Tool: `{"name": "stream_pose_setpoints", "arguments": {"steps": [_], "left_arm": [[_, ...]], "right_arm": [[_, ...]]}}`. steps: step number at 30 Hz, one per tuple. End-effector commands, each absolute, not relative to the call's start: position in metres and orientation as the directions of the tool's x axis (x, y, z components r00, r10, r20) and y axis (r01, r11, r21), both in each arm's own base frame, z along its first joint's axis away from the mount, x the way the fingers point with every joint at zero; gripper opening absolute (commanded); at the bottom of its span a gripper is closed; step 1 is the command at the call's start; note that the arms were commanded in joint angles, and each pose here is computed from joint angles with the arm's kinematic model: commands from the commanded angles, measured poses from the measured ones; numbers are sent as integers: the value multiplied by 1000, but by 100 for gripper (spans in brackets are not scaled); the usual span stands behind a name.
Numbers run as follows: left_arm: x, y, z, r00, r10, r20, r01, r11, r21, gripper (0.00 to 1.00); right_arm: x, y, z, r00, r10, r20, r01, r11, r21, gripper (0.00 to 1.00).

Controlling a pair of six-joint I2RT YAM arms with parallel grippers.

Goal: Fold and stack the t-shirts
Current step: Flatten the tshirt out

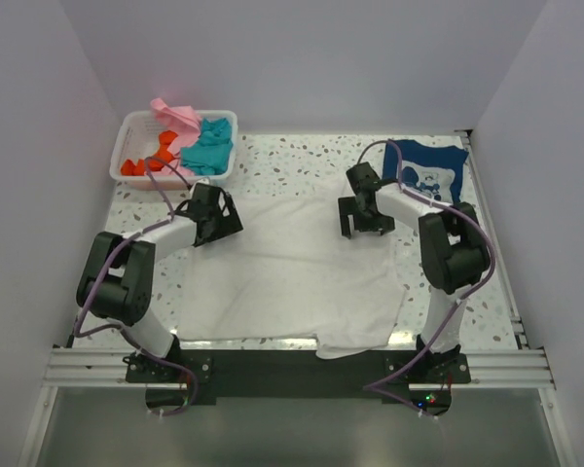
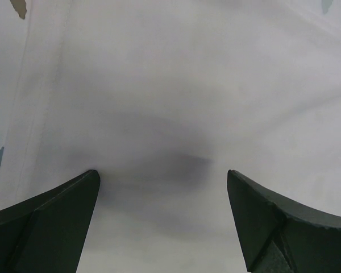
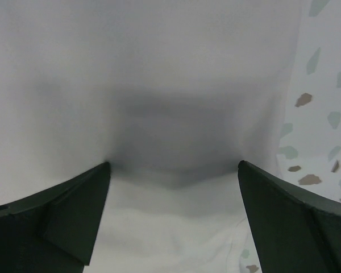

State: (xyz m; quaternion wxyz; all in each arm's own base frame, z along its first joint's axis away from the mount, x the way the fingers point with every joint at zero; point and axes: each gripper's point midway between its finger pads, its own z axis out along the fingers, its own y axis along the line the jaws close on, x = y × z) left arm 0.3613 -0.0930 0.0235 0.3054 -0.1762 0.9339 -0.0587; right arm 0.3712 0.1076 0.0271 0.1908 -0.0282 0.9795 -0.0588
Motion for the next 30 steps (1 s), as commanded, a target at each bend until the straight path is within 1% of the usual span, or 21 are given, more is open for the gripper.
{"name": "stream_pose_setpoints", "arguments": {"steps": [1, 10, 19, 24, 26, 29, 30], "left_arm": [[363, -87, 6, -779, -359, -514, -295, 933, -204, 100], [375, -87, 0, -782, -364, -507, -298, 931, -208, 100], [387, -85, 3, -772, -371, -516, -307, 929, -208, 100], [392, -89, 24, -753, -376, -540, -287, 926, -245, 100], [394, -90, 42, -730, -381, -568, -274, 924, -267, 100], [393, -90, 69, -701, -386, -599, -257, 921, -292, 100], [388, -90, 73, -700, -389, -598, -257, 920, -296, 100]], "right_arm": [[390, 114, 26, -919, -54, -392, -11, 994, -111, 99], [412, 110, -1, -935, -39, -354, 3, 993, -116, 99], [435, 108, -1, -927, -49, -372, -8, 994, -111, 99], [444, 117, 24, -909, -85, -409, -59, 995, -76, 99], [450, 120, 48, -885, -86, -458, -65, 996, -62, 99], [448, 125, 73, -859, -99, -502, -86, 995, -48, 99], [447, 127, 93, -838, -91, -537, -87, 996, -33, 99]]}}
